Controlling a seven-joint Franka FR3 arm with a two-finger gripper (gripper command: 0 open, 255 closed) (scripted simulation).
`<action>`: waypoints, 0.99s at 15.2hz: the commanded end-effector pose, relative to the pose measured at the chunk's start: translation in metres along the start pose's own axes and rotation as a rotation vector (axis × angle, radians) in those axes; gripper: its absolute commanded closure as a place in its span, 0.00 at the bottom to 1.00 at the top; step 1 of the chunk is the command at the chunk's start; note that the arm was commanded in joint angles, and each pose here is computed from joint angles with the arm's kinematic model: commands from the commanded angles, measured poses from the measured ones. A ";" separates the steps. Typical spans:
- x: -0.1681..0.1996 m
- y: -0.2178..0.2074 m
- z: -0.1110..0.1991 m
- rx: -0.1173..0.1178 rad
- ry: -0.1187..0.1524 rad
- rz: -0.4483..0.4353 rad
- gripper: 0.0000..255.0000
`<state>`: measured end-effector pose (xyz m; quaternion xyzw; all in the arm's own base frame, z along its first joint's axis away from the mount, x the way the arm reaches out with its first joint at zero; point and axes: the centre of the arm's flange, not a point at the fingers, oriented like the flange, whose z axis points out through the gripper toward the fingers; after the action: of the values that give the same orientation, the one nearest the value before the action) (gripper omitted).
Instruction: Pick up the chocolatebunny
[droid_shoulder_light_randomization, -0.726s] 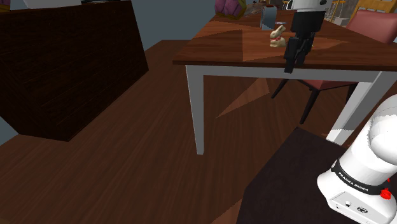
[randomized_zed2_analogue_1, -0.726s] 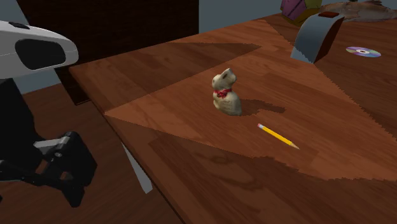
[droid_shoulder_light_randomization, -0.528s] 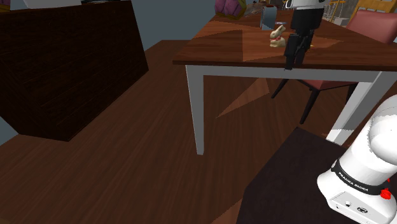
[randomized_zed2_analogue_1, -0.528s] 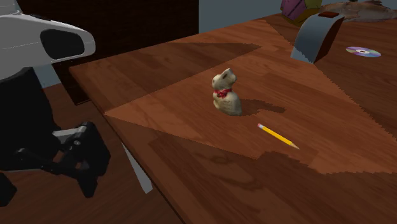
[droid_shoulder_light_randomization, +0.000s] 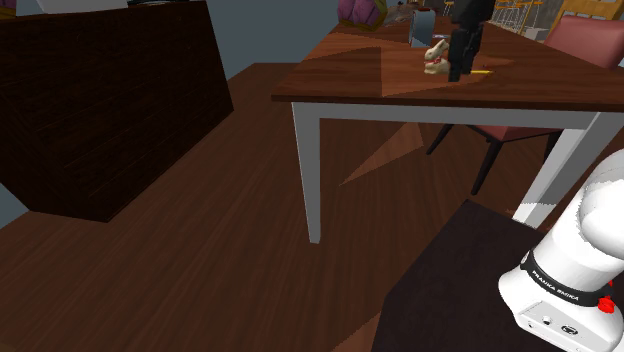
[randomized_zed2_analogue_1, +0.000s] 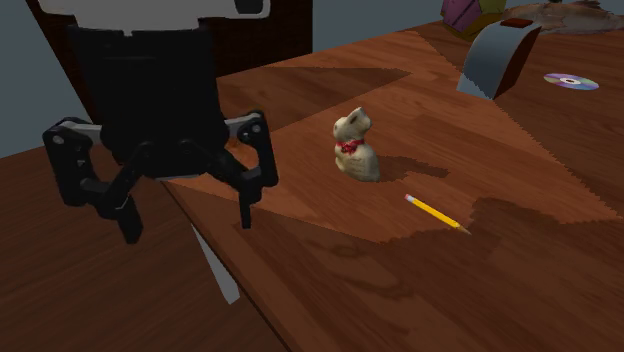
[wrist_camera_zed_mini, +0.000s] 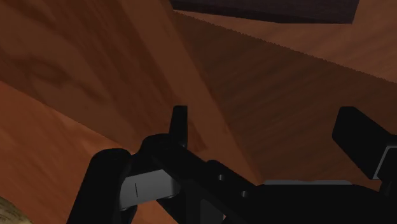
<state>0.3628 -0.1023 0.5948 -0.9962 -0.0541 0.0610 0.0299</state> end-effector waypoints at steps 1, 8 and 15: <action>0.011 0.023 -0.009 -0.007 -0.014 -0.023 0.00; 0.057 0.096 -0.042 -0.027 -0.061 -0.098 0.00; 0.111 0.164 -0.074 -0.048 -0.107 -0.174 0.00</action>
<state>0.4895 -0.2491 0.6423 -0.9850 -0.1357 0.1059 0.0096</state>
